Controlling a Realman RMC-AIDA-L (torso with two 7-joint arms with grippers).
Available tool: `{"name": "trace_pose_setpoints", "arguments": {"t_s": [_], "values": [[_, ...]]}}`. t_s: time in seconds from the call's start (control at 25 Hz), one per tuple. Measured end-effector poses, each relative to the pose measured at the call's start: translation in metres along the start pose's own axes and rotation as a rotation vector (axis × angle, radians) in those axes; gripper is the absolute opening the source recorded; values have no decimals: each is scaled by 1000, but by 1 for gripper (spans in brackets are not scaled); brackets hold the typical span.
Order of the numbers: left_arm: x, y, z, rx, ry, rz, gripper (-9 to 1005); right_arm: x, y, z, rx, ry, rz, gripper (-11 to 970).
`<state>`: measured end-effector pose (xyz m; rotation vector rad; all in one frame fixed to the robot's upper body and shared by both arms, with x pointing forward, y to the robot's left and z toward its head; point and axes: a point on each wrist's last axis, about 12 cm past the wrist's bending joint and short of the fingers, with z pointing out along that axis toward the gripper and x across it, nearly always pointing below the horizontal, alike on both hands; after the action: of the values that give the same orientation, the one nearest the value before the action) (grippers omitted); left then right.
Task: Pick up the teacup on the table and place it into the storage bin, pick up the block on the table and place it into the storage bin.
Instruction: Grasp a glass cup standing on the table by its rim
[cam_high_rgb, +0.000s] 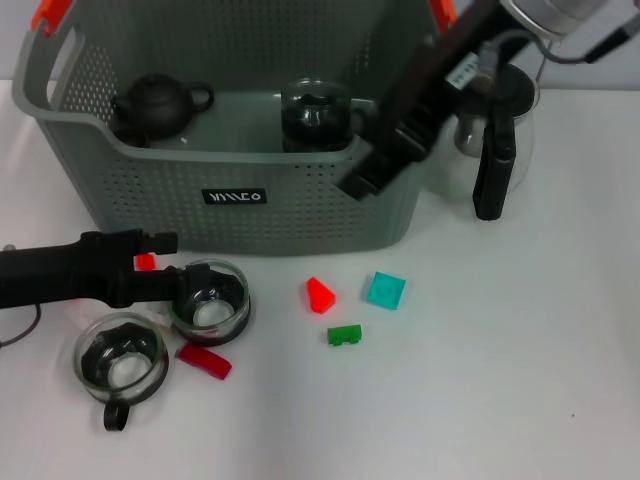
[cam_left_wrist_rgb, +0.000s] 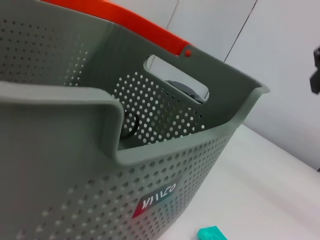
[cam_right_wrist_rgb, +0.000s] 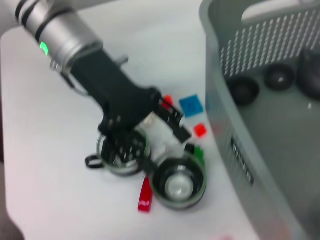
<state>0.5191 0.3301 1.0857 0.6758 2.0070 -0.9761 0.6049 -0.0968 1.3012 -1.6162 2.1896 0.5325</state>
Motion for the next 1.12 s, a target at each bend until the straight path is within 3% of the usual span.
{"name": "trace_pose_setpoints", "arguments": {"t_s": [0.44, 0.72, 0.92, 1.12], "values": [[-8, 1, -1, 15, 1, -6, 872, 42, 1, 7, -75, 96, 59, 714], [-10, 0, -8, 26, 6, 4, 873, 76, -4, 20, -54, 180, 128, 714], [-10, 1, -8, 18, 6, 9, 872, 113, -14, 31, -71, 37, 225, 714], [-12, 1, -7, 17, 5, 17, 873, 158, -25, 46, -161, -143, 336, 714]]}}
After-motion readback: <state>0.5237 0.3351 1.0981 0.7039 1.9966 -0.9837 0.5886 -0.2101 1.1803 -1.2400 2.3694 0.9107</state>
